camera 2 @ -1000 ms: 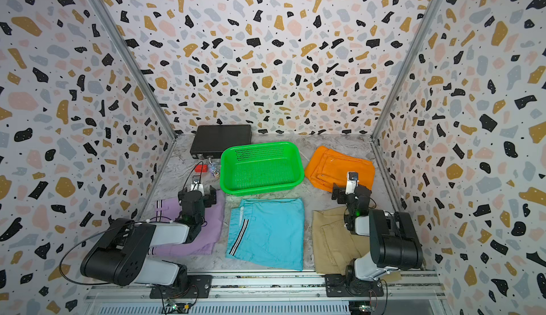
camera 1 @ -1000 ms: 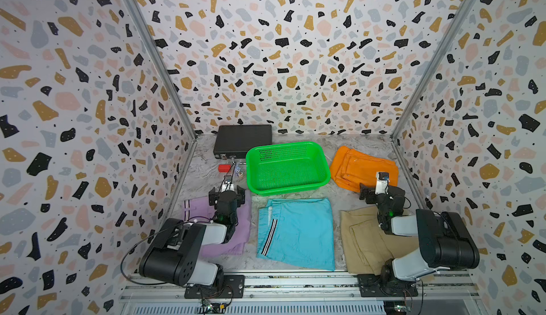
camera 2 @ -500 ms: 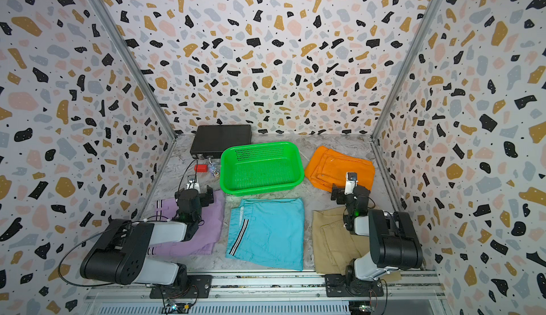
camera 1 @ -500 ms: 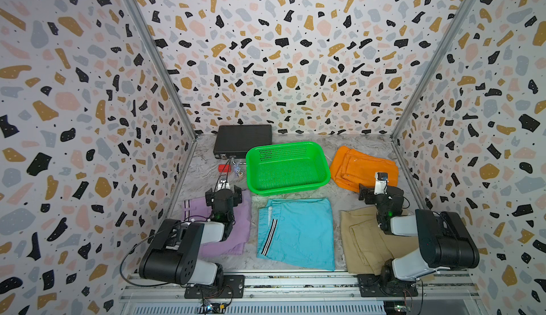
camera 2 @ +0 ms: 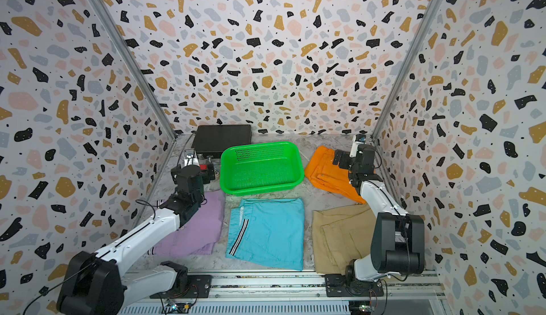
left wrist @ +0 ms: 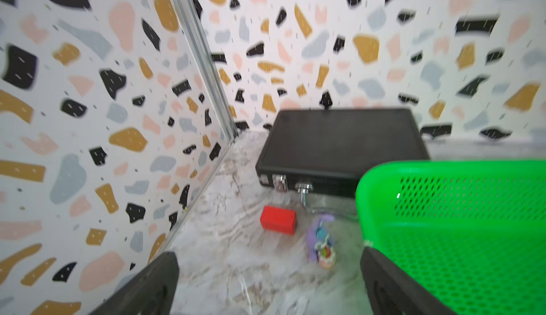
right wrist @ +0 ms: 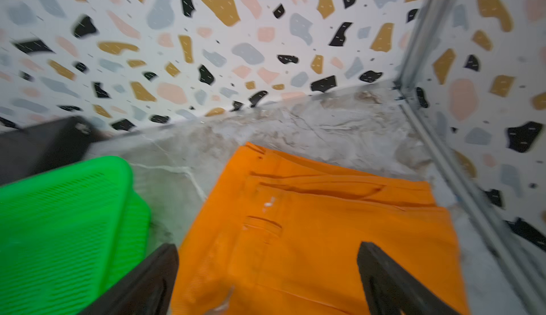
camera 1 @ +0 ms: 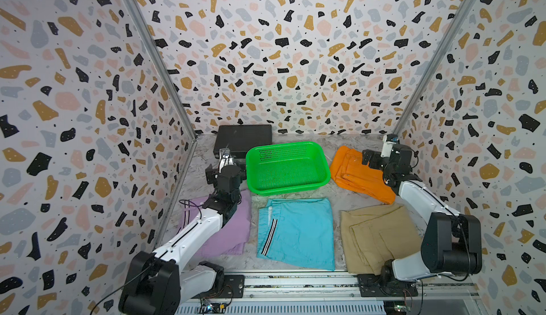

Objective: Put the folded long pants in the basket
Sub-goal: Pick up the long pant at the center of the board.

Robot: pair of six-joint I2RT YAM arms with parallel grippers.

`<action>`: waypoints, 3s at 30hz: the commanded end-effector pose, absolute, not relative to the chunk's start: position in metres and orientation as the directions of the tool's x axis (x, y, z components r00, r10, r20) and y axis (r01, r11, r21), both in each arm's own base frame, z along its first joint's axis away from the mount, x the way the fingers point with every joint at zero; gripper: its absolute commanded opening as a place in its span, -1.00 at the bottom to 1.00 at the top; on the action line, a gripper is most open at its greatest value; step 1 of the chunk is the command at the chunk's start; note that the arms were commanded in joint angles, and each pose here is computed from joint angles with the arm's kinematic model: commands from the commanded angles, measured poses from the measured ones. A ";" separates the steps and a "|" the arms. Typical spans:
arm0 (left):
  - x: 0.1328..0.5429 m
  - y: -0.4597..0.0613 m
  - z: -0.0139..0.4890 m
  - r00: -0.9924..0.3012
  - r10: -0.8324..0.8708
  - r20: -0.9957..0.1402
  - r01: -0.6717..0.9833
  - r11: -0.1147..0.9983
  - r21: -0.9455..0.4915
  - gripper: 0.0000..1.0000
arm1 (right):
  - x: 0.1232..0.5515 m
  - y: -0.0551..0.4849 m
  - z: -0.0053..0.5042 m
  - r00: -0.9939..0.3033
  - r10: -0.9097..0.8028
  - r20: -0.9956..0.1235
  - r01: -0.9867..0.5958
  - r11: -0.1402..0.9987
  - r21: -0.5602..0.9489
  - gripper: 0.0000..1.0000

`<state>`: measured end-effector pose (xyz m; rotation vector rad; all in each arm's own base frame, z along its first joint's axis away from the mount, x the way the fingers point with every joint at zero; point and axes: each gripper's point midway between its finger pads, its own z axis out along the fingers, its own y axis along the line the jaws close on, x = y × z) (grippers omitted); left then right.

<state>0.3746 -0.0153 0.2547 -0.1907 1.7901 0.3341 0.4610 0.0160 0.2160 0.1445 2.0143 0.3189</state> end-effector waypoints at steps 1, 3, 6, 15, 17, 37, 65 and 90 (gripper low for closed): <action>0.342 -0.004 0.220 -0.448 0.124 -0.886 -0.312 0.907 0.284 1.00 | 0.411 0.076 0.163 -0.759 0.357 -0.545 -0.017 0.825 0.565 1.00; 0.326 0.018 0.246 -0.409 0.287 -0.866 -0.461 0.754 0.467 1.00 | 0.374 0.066 0.120 -0.811 0.137 -0.568 -0.008 0.969 0.246 1.00; 0.302 0.029 0.263 -0.463 0.193 -0.865 -0.403 0.823 0.400 1.00 | 0.365 0.023 0.121 -0.619 0.330 -0.713 0.110 0.935 0.338 0.99; 0.336 -0.015 0.234 -0.527 0.048 -0.849 -0.167 0.973 0.159 1.00 | 0.341 0.137 0.120 -0.822 0.122 -0.557 -0.114 0.922 0.370 1.00; 0.339 -0.024 0.232 -0.549 0.014 -0.836 -0.144 0.983 0.112 1.00 | 0.318 0.131 0.142 -0.807 0.104 -0.581 -0.132 0.928 0.350 1.00; 0.272 -0.135 0.192 -0.843 -0.302 -0.445 0.027 0.802 -0.596 1.00 | 0.163 0.176 0.134 -1.000 0.005 0.015 0.015 0.718 0.696 0.98; 0.190 -0.162 0.097 -0.965 -0.259 -0.042 -0.144 0.655 -0.742 1.00 | 0.235 0.203 0.036 -0.996 -0.026 0.083 0.025 0.832 0.555 -0.92; 0.201 -0.198 0.016 -0.990 -0.094 -0.102 -0.018 0.814 -0.581 0.96 | 0.234 0.196 0.044 -0.996 -0.081 0.035 -0.052 0.861 0.506 -1.00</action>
